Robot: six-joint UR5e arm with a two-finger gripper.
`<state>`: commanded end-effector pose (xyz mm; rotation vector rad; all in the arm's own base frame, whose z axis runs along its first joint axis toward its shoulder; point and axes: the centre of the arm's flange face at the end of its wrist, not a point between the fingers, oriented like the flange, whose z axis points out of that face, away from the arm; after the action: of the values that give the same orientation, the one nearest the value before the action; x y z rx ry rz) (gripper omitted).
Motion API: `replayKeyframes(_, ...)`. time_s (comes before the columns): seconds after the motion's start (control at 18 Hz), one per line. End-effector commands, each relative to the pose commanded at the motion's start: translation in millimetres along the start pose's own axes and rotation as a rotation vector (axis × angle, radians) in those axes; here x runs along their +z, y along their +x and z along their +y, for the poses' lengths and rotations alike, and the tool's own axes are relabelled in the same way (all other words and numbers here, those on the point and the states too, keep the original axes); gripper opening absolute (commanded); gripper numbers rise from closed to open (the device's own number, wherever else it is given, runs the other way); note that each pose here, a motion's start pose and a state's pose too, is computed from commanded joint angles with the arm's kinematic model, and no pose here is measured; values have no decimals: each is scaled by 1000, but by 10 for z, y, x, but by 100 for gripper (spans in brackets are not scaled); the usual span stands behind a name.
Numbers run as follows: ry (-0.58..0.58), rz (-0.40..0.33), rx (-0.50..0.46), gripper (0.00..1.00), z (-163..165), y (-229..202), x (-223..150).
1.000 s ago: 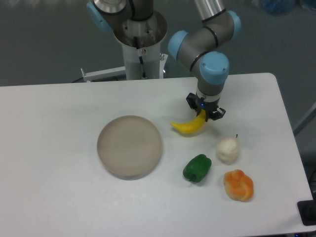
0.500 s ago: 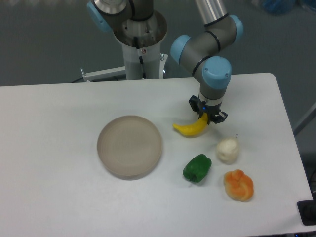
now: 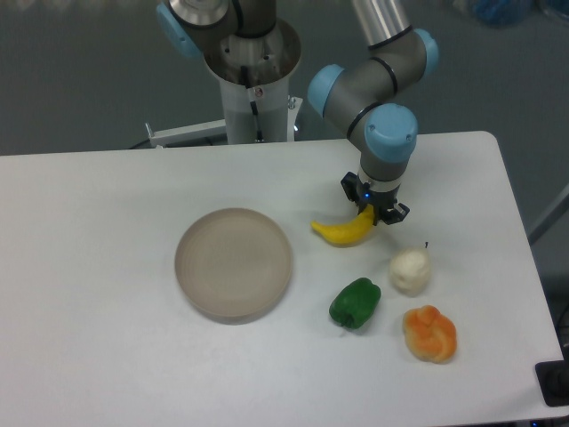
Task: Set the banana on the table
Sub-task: 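Lower the banana onto the table beside the white fruit, then open the gripper and release the banana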
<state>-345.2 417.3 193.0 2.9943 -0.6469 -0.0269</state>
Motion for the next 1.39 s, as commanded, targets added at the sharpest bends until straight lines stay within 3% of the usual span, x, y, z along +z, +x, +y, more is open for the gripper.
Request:
replayKeyframes(0.22,1,-3,-3,36,13,-18,-11)
replayKeyframes(0.72,25,-69,-18,93,4,-247,-319)
replayKeyframes(0.83,35,-107,-27,100,-11,-376,-498)
replayKeyframes(1.39,71,-257,-51,100,-83,-1109,-1095)
